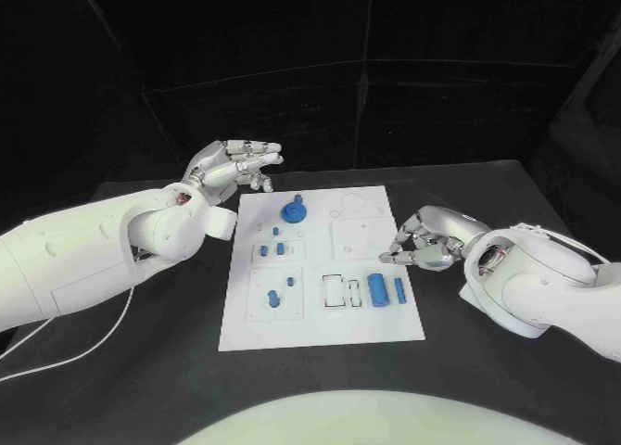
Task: Assemble the parts on the task board
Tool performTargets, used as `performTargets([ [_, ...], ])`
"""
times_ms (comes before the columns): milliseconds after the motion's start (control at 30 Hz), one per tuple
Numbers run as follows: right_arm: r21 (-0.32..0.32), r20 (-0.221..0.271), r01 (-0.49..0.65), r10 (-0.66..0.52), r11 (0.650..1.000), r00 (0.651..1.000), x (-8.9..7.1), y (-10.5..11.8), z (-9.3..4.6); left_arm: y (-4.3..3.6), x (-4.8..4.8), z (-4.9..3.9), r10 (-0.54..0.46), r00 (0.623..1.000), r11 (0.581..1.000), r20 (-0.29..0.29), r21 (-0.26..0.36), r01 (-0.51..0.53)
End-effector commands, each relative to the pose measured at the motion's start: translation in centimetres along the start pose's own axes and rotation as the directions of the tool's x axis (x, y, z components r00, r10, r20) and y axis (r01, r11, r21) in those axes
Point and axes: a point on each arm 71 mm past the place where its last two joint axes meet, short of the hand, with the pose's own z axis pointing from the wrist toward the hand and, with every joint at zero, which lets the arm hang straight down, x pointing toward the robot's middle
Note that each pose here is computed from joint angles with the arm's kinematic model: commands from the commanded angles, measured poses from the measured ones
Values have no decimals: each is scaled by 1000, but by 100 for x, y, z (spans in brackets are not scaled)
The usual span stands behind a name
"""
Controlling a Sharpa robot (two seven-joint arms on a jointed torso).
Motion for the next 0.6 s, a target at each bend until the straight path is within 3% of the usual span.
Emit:
performTargets([
  [33,64,-32,65,-63,996,997,86,-39,-28,-16,7,-1,-6,1000,1000,-8,7,7],
  [600,43,-77,109,-105,993,991,376,53,91,-15,10,-3,-8,1000,1000,-11,7,8],
])
